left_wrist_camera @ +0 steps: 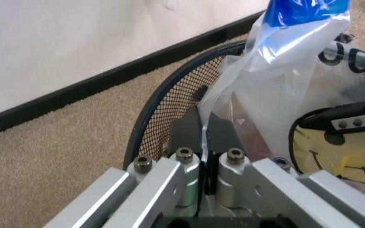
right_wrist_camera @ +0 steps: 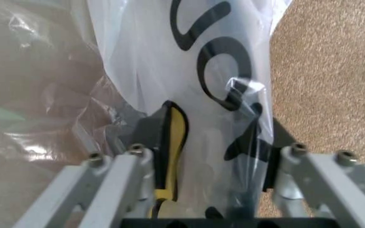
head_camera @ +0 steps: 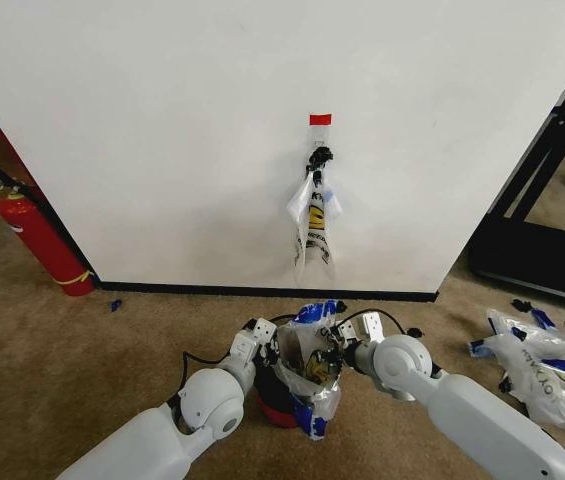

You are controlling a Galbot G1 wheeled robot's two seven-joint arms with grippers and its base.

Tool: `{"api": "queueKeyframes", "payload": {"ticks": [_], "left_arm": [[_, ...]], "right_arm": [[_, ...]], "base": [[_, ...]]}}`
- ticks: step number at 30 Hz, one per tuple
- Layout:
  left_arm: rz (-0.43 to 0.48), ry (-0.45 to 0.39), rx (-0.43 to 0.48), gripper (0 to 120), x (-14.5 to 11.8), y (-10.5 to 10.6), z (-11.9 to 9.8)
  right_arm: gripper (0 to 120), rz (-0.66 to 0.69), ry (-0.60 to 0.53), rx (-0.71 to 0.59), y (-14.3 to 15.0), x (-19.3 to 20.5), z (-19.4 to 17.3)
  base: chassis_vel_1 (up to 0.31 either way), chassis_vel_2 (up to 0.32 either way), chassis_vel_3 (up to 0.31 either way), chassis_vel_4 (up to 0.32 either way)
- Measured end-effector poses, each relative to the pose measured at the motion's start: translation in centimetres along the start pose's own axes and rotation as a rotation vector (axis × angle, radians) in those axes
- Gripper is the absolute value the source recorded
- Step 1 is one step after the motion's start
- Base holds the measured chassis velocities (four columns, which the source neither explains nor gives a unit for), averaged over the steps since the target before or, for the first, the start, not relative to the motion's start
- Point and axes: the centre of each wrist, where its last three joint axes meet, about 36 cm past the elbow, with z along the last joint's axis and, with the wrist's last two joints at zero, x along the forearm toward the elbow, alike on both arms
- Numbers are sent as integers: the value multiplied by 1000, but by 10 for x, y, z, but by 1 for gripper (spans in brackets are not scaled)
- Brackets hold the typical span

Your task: Pick up the garbage bag from the wall and place it over the trash bin.

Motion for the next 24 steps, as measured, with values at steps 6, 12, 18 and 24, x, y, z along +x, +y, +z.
{"api": "queueKeyframes", "payload": {"ticks": [6,12,18,24], "left_arm": [[6,-4,0,0,1,-2,-1],[9,-8,0,1,4,-4,0],[63,-93,-30,26,51,-18,-10],[108,-141,-45,46,93,-25,-14]], "right_arm": [[12,1,5,-9,-1,2,6],[0,4,-23,-27,1,8,16],[0,4,-186,-91,17,41,20],[0,25,-289,-172,17,55,17]], "base": [[0,0,0,0],[0,0,0,0],[0,0,0,0],[0,0,0,0]]}}
